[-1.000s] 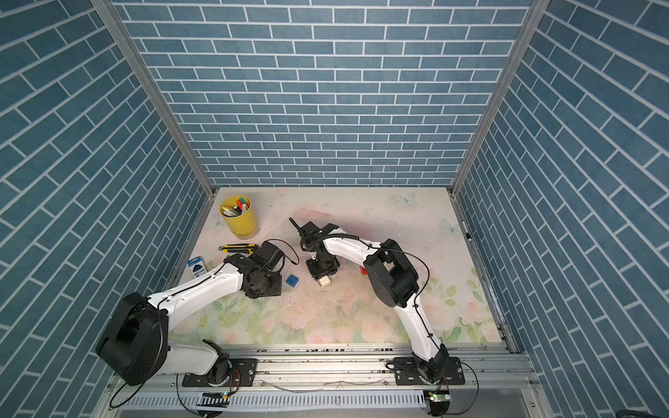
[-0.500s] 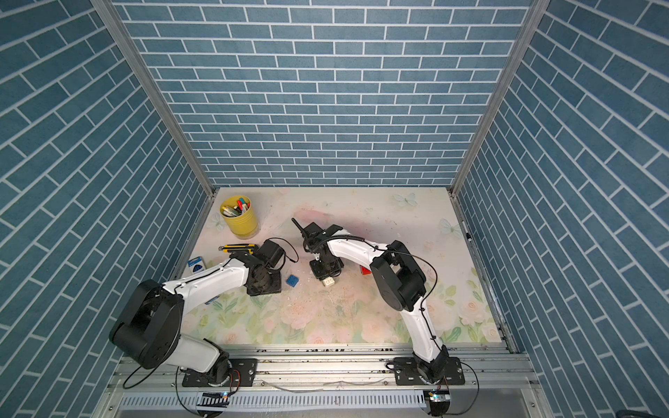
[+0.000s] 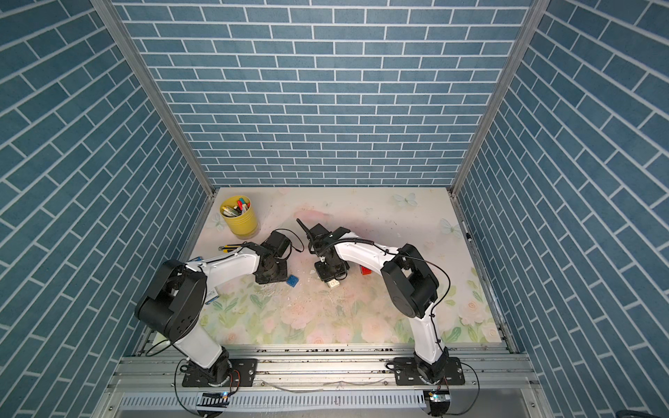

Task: Assemble the letter y with lego
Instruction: Pick up the lego brick from the center of the board.

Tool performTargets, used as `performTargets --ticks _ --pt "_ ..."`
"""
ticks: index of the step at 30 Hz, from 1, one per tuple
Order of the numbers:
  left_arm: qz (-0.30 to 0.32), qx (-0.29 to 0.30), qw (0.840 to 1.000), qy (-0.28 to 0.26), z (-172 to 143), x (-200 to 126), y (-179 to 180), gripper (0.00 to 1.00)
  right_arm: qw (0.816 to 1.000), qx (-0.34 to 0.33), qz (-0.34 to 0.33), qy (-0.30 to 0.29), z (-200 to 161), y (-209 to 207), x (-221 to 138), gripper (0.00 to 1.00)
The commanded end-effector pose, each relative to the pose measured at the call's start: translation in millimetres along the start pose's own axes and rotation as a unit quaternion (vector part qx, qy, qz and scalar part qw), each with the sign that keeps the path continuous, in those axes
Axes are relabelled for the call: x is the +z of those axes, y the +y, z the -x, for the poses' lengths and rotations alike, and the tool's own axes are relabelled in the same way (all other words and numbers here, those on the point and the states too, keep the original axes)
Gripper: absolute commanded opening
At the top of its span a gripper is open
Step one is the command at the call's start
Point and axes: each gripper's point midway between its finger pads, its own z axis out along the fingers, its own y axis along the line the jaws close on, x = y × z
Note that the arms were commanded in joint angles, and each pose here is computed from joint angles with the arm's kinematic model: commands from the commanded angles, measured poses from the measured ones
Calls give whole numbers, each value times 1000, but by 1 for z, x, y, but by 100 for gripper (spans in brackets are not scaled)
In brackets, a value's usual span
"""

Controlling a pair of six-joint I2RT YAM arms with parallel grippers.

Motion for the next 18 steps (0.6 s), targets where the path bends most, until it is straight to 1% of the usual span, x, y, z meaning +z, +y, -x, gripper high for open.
performTargets --ticks 1,6,12,18 --pt "-17 12 1000 5 -2 3 -7 54 1000 13 -3 -24 4 -4 -15 33" --pt "-28 33 999 13 -12 7 -18 54 1000 19 -5 -22 4 -8 -14 33" --pt "-38 34 998 29 -24 12 -26 51 999 26 -11 -23 1 -14 -16 33" --pt "-44 42 998 32 -31 14 -35 51 999 34 -13 -22 -1 -19 -15 33"
